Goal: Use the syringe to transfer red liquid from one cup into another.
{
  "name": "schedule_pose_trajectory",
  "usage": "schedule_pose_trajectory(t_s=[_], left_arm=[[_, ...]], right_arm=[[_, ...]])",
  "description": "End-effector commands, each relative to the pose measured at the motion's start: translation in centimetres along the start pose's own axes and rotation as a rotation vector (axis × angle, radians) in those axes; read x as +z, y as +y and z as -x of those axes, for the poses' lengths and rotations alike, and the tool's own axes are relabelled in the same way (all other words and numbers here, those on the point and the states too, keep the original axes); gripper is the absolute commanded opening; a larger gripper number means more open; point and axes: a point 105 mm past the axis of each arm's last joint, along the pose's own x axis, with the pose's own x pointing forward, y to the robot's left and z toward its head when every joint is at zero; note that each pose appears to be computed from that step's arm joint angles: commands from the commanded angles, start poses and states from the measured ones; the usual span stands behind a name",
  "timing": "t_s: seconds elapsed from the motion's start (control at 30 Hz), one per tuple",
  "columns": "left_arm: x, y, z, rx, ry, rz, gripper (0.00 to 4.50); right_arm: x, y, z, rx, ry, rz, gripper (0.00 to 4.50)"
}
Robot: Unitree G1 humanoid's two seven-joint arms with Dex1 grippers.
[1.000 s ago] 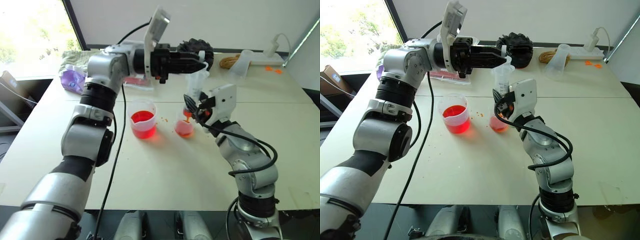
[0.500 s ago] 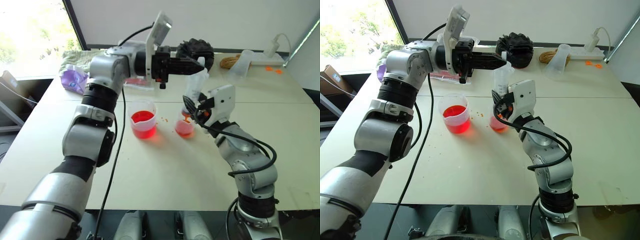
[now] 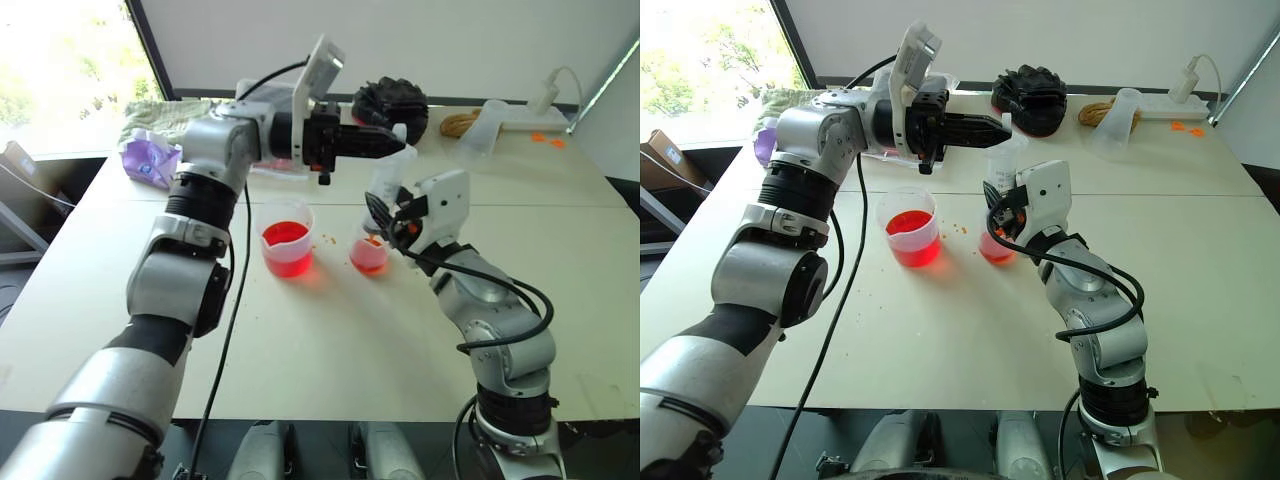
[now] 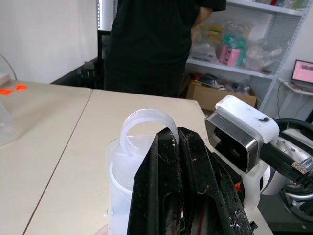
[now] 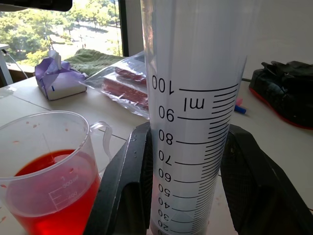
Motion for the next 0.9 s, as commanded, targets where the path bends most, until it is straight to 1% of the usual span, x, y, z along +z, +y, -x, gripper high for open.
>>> schedule_pose_trajectory(t_s=[0.03,0.33,0.37,0.4,0.53,0.7,0.9], left_arm=[[-0.8,-0.5,-0.8,-0.035,0.039,0.015,0.03],[-0.6,-0.7,-0.3,-0.023,0.023,0.028,0.03],[-0.5,-0.7,-0.2,-0.022,0.02,0.03,0.59],[-0.5,-0.7,-0.2,-0.021,0.018,0.025,0.8],[-0.5,-0.8,0.0,-0.018,0.021,0.006,2.2],[0.1,-1.1,0.9,-0.002,0.009,-0.011,2.2],[1.5,-0.8,3.3,0.085,-0.006,-0.05,2.2]], right_arm=[[3.3,-0.3,0.3,-0.006,-0.121,0.034,1.34],[3.0,-0.4,0.3,-0.001,-0.109,0.034,1.34],[3.0,-0.4,0.3,-0.001,-0.108,0.034,1.34],[3.0,-0.4,0.3,0.0,-0.108,0.034,1.34],[3.0,-0.4,0.3,0.004,-0.107,0.033,1.34],[3.1,-0.4,0.3,0.004,-0.107,0.034,1.34],[3.1,-0.6,0.4,0.002,-0.107,0.033,1.34]])
